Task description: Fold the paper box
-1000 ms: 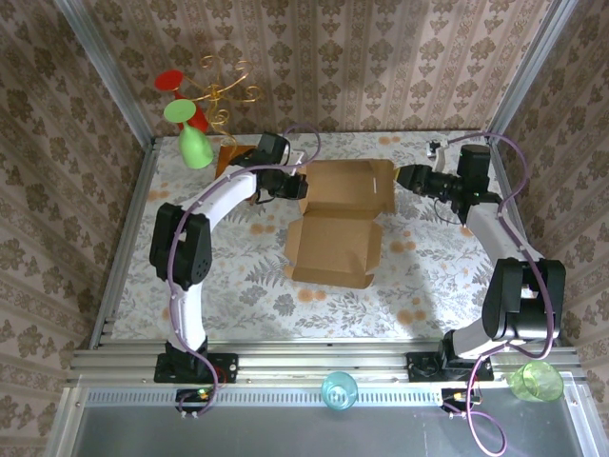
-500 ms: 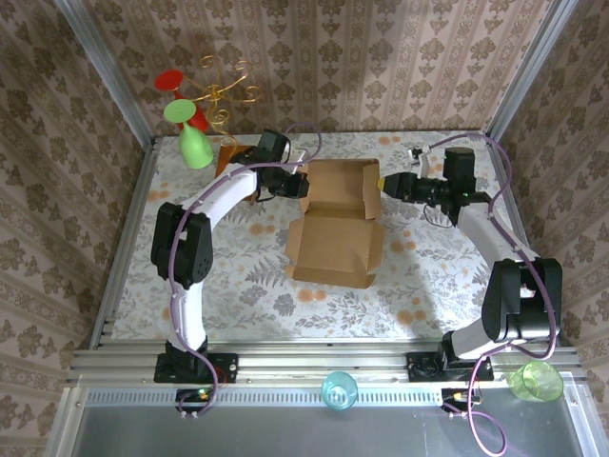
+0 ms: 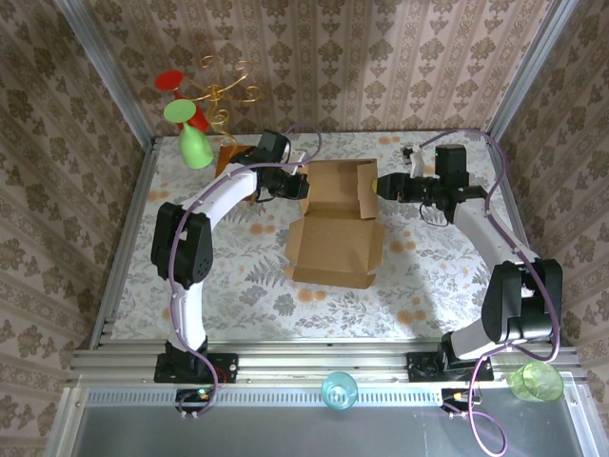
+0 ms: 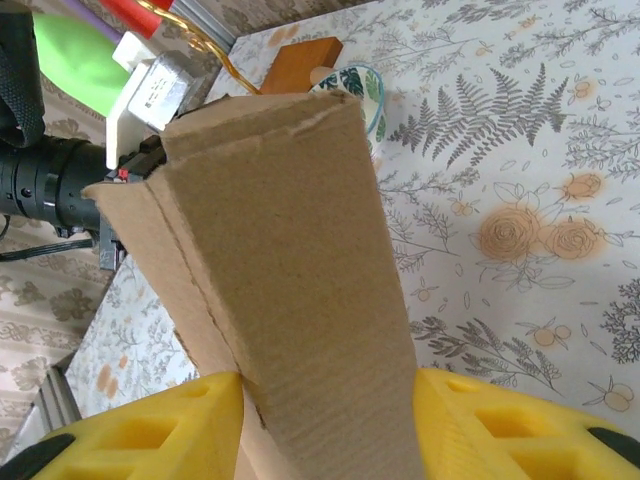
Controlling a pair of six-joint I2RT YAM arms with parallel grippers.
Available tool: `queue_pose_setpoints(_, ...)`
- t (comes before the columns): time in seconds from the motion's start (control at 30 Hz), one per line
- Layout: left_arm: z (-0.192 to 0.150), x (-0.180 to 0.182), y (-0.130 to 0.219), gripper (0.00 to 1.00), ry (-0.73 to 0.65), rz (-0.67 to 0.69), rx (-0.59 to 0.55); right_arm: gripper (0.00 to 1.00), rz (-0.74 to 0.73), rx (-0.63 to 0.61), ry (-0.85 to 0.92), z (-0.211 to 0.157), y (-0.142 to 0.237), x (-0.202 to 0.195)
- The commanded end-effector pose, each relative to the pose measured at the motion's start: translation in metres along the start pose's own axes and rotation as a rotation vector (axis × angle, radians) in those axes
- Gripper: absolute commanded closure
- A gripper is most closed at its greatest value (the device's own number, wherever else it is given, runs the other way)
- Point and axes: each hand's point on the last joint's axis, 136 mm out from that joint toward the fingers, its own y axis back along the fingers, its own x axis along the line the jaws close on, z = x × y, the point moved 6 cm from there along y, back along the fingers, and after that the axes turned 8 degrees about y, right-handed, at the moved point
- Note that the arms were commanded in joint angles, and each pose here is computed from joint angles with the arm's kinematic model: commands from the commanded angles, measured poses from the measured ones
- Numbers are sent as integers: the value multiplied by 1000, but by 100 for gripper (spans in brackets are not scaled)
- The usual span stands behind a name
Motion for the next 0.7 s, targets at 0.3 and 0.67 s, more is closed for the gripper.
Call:
queue_pose_setpoints(0.3, 3, -15, 10, 100, -33, -19, 1, 49, -146, 37, 113, 8, 0, 11)
queue_pose_setpoints(0.67, 0, -19, 10, 100, -33, -11, 16, 55, -400, 158, 192, 4, -16, 3)
